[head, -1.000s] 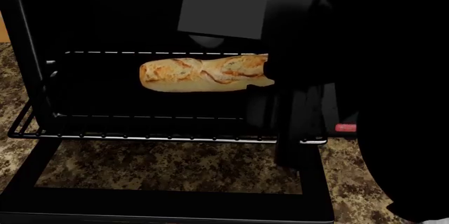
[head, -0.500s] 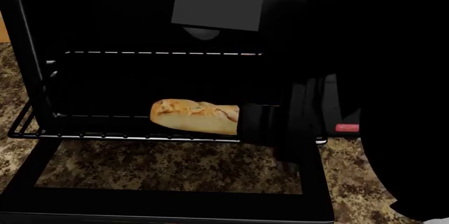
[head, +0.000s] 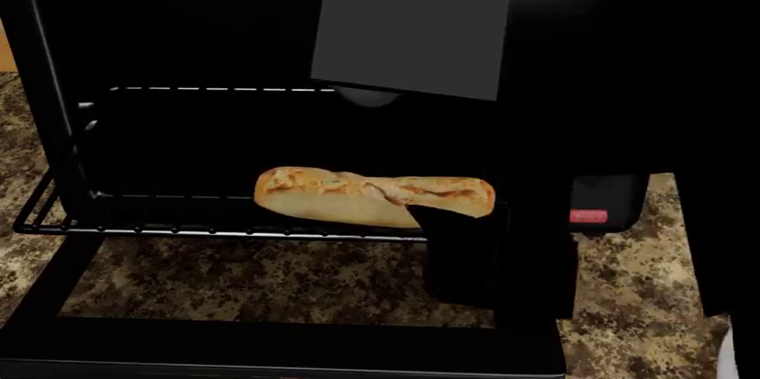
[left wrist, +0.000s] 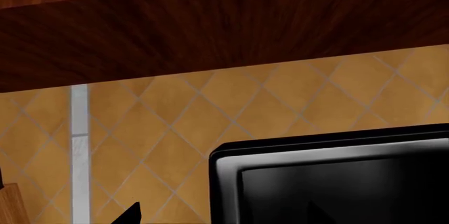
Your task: Place the baguette on the rack of the toaster oven.
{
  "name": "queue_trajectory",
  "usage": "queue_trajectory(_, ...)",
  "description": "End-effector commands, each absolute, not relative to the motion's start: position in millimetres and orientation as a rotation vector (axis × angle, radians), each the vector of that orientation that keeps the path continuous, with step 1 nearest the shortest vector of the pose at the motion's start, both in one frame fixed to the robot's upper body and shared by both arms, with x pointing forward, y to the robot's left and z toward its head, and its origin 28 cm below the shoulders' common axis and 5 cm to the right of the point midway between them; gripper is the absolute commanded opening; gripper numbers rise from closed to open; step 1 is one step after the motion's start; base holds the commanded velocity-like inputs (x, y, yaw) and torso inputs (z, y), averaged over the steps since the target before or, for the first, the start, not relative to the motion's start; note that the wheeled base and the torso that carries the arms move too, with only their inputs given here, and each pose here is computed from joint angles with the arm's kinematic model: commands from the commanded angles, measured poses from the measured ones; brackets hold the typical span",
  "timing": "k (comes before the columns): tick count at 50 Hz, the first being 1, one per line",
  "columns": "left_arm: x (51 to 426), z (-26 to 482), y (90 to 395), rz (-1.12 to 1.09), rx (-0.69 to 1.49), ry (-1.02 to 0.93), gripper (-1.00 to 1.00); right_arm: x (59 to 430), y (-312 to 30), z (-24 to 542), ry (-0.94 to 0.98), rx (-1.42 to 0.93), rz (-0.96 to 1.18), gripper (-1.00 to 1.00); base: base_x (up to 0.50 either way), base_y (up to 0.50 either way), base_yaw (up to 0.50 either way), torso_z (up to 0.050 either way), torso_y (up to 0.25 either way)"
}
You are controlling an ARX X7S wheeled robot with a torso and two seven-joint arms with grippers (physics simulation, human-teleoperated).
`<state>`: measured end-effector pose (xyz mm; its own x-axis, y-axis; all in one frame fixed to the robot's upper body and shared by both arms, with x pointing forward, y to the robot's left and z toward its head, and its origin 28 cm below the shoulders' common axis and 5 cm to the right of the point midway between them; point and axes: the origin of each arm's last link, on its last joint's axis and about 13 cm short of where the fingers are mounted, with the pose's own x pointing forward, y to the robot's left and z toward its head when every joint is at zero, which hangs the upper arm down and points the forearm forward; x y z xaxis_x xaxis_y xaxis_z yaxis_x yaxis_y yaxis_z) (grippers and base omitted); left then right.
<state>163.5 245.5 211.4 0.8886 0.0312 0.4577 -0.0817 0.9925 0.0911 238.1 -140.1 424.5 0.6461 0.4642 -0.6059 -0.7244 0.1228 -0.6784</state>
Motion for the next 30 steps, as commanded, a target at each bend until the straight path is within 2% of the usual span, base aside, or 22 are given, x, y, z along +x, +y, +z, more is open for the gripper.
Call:
queue_trajectory(1, 163.7, 211.8, 245.1, 0.056, 0.11, -0.472, 1.0, 213.8, -155.0, 425.4, 0.231, -1.137, 0.883, 1.0, 0.0, 0.0, 0.0, 0.0, 0.0)
queue_trajectory(12, 164.0, 211.2, 245.5, 0.056, 0.106, -0.469, 1.0, 190.6, -174.6, 423.2, 0.185, -1.135, 0.846, 1.0, 0.0, 0.0, 0.0, 0.0, 0.0)
queue_trajectory(21, 164.1, 210.7, 244.9, 0.055, 0.112, -0.47, 1.0, 183.7, -207.0, 423.4, 0.194, -1.054, 0.742, 1.0, 0.0, 0.0, 0.0, 0.0, 0.0)
queue_trajectory(30, 163.7, 211.4, 244.5, 0.058, 0.12, -0.47, 1.0, 172.6, -220.8, 427.3, 0.182, -1.035, 0.684, 1.0, 0.0, 0.0, 0.0, 0.0, 0.0)
